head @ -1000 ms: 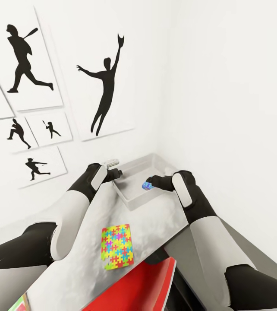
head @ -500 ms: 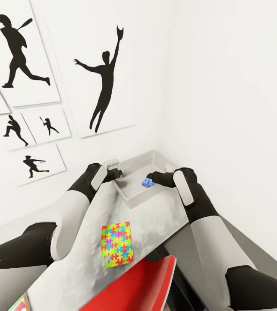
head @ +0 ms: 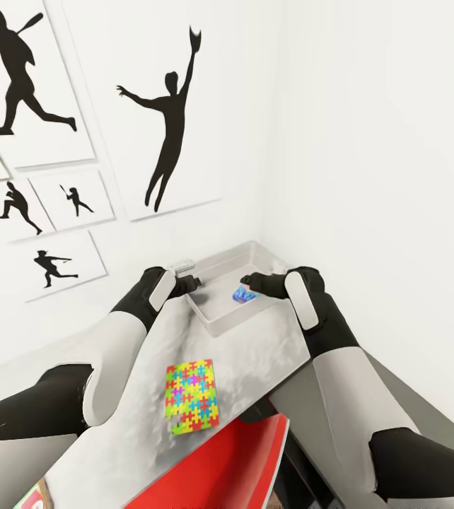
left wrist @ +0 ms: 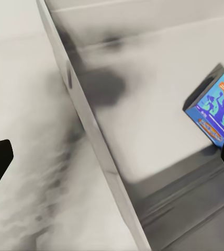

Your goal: Put all the toys in the child's room - the three board games (two on the bed and one on the table), the two jigsaw puzzles on the table, and the tennis ball on the table - inside the toy box on the table in the child's room.

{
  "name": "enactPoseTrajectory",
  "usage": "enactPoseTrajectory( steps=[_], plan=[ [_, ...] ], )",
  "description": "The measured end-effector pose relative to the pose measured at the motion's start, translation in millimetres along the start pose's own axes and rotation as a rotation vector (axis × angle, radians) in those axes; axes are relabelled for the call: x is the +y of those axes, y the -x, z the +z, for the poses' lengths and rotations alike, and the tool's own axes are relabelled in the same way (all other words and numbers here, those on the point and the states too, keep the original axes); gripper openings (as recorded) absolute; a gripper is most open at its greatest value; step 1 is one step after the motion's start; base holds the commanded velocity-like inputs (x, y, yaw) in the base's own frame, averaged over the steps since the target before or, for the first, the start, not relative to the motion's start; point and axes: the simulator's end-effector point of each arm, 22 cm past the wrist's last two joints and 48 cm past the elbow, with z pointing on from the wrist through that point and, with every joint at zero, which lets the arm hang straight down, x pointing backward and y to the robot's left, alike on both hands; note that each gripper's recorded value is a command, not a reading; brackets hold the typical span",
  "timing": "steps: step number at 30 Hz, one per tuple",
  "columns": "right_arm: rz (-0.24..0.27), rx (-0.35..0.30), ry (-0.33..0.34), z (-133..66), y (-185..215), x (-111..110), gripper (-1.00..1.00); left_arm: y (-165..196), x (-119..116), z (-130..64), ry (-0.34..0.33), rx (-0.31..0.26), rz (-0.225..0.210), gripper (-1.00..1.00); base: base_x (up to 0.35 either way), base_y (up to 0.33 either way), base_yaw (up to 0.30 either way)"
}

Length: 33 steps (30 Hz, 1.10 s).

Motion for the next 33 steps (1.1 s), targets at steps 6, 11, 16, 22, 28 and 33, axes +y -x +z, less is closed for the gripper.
enactPoseTrajectory(
  steps=[6,11,16,22,28,33],
  plan=[
    [0.0,-0.004,0.001,2.8,3,0,1.0,-2,1,4.2,0.001,0.003,-0.002,1.0,0.0,0.0,0.0],
    [0.0,-0.006,0.0,5.5,5,-1,1.0,-4,3,8.1,0.002,0.007,-0.003,1.0,0.0,0.0,0.0],
    [0.002,-0.009,-0.001,8.7,6,-2,1.0,-7,4,12.3,0.004,0.013,-0.004,1.0,0.0,0.0,0.0],
    [0.01,-0.022,-0.004,13.8,8,-5,1.0,-11,6,17.4,0.007,0.021,-0.005,1.0,0.0,0.0,0.0],
    [0.014,-0.02,-0.01,18.9,5,-9,1.0,-15,8,22.5,0.01,0.029,-0.006,1.0,0.0,0.0,0.0],
    [0.015,-0.015,-0.015,23.1,2,-12,1.0,-18,10,26.5,0.011,0.035,-0.007,1.0,0.0,0.0,0.0]
  ],
)
